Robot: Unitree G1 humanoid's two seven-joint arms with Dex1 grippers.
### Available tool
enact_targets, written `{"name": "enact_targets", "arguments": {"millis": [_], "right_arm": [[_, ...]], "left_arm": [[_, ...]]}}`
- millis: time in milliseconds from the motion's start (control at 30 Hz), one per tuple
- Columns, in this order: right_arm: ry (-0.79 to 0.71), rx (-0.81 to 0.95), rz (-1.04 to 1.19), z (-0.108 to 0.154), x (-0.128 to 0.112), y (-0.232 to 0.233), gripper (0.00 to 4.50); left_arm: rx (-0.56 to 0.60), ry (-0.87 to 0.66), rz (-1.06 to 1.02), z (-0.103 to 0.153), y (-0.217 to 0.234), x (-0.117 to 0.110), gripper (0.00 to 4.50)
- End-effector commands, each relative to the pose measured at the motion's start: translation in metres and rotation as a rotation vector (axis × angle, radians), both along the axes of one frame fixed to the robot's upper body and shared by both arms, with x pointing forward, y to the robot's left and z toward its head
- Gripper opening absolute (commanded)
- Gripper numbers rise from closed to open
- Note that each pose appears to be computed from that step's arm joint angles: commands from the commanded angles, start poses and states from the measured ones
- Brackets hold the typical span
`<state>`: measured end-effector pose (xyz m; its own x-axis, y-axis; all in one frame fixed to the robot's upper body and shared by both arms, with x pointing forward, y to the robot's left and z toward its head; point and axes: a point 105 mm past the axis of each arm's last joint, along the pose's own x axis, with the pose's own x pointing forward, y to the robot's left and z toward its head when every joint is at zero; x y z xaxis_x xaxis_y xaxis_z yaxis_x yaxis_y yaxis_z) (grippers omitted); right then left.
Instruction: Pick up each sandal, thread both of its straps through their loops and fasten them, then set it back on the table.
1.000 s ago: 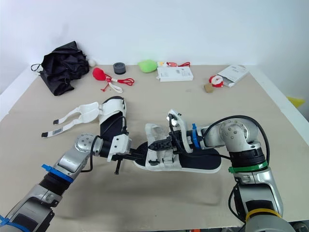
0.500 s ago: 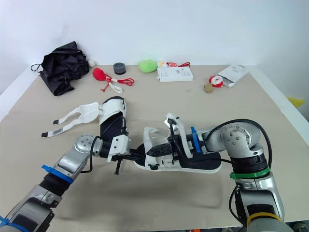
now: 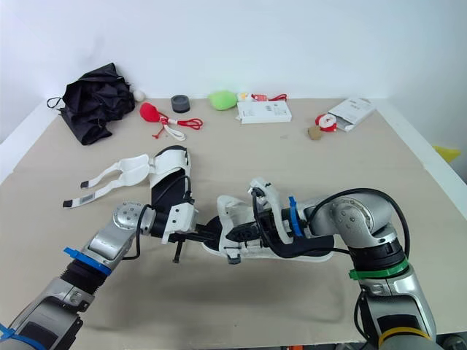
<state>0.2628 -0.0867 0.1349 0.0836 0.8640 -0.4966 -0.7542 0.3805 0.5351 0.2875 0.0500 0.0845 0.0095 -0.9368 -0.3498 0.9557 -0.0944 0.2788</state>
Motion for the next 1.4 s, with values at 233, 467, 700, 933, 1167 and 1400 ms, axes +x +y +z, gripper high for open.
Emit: {"name": "enact_targets", "arguments": {"millis": [233, 467, 700, 933, 1167, 1400], "right_arm": [[-0.050, 0.101, 0.069, 0.028, -0.010, -0.005, 3.49], [-0.186, 0.183, 0.107, 0.069, -0.030, -0.028, 3.49], [-0.155, 0.130, 0.086, 0.033, -0.069, -0.024, 3.49], [-0.140, 0.070, -0.057, 0.001, -0.070, -0.020, 3.49], [-0.160, 0.093, -0.089, 0.003, -0.063, -0.017, 3.49], [-0.169, 0.057, -0.081, 0.000, -0.063, -0.017, 3.49]], "left_arm": [[0.152, 0.140, 0.053, -0.043, 0.019, -0.008, 0.00], [0.149, 0.140, 0.054, -0.044, 0.018, -0.008, 0.00], [0.149, 0.140, 0.053, -0.045, 0.018, -0.007, 0.00], [0.152, 0.135, 0.038, -0.044, 0.015, -0.006, 0.00], [0.154, 0.134, 0.025, -0.044, 0.013, -0.003, 0.00], [0.152, 0.130, 0.028, -0.042, 0.013, -0.002, 0.00]]}}
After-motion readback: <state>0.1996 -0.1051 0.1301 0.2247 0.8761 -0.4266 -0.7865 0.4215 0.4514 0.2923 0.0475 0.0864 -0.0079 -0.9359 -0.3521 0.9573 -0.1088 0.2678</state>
